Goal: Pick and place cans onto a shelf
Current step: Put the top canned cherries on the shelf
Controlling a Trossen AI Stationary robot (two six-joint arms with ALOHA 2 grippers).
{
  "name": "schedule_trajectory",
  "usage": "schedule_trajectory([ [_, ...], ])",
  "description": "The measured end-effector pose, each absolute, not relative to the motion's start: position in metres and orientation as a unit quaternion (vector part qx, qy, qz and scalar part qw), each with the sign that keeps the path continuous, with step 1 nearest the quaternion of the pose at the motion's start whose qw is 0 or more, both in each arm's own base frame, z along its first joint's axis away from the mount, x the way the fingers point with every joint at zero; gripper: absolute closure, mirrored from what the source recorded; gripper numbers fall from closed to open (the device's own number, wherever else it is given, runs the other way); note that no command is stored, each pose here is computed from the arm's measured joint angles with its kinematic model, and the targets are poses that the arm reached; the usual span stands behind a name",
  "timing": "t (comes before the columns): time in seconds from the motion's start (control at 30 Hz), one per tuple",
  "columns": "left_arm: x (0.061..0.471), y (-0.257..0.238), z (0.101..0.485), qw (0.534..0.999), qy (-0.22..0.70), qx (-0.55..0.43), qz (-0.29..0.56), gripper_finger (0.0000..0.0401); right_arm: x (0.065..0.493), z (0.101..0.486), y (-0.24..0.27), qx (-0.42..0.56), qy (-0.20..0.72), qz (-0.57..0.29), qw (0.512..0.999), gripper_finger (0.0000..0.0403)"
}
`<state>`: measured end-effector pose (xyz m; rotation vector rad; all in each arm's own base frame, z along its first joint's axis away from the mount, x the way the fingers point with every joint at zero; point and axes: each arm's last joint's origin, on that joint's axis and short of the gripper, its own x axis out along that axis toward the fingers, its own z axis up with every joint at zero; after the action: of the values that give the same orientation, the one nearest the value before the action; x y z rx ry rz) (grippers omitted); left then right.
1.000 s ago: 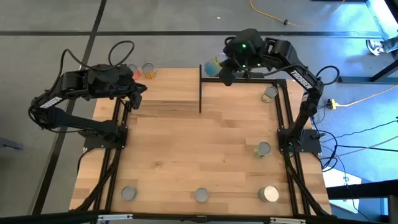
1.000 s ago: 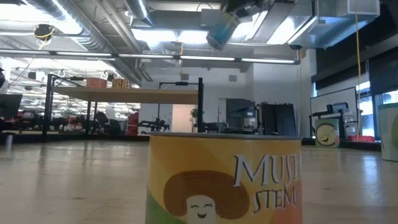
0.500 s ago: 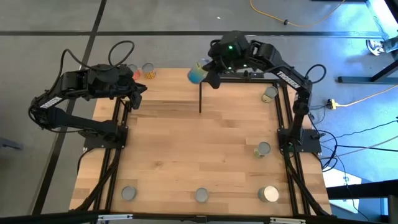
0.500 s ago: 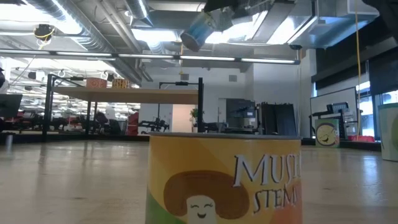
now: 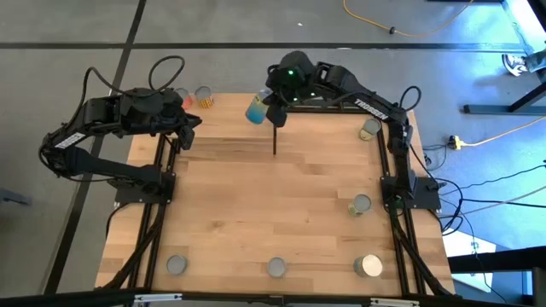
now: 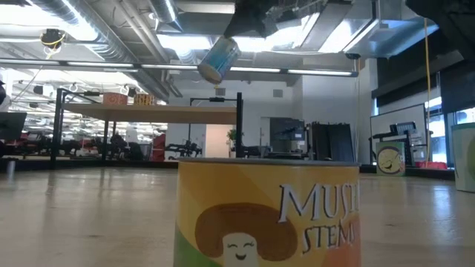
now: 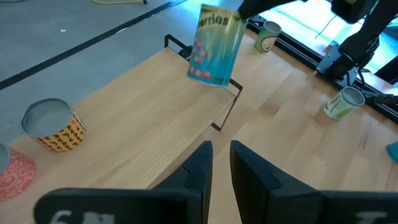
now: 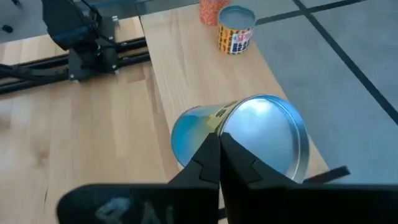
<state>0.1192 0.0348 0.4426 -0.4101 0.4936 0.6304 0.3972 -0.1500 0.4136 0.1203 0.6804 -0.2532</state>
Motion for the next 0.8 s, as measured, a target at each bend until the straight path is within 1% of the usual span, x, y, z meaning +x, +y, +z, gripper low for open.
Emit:
schedule_trajectory([
  [0.17, 0.119, 0.035, 0.443, 0.901, 0.239, -0.198, 0.305, 0.0352, 0.41, 0.397, -0.154, 0.06, 0.347, -0.103, 0.93, 0.0403],
  [0.4, 0.119, 0.035, 0.443, 0.901, 0.239, -0.198, 0.305, 0.0352, 0.423, 0.375, -0.159, 0.061, 0.373, -0.098, 0.921, 0.0403],
  [0.8, 0.119, 0.035, 0.443, 0.901, 0.239, -0.198, 0.305, 0.0352, 0.433, 0.357, -0.162, 0.052, 0.395, -0.09, 0.913, 0.0403],
])
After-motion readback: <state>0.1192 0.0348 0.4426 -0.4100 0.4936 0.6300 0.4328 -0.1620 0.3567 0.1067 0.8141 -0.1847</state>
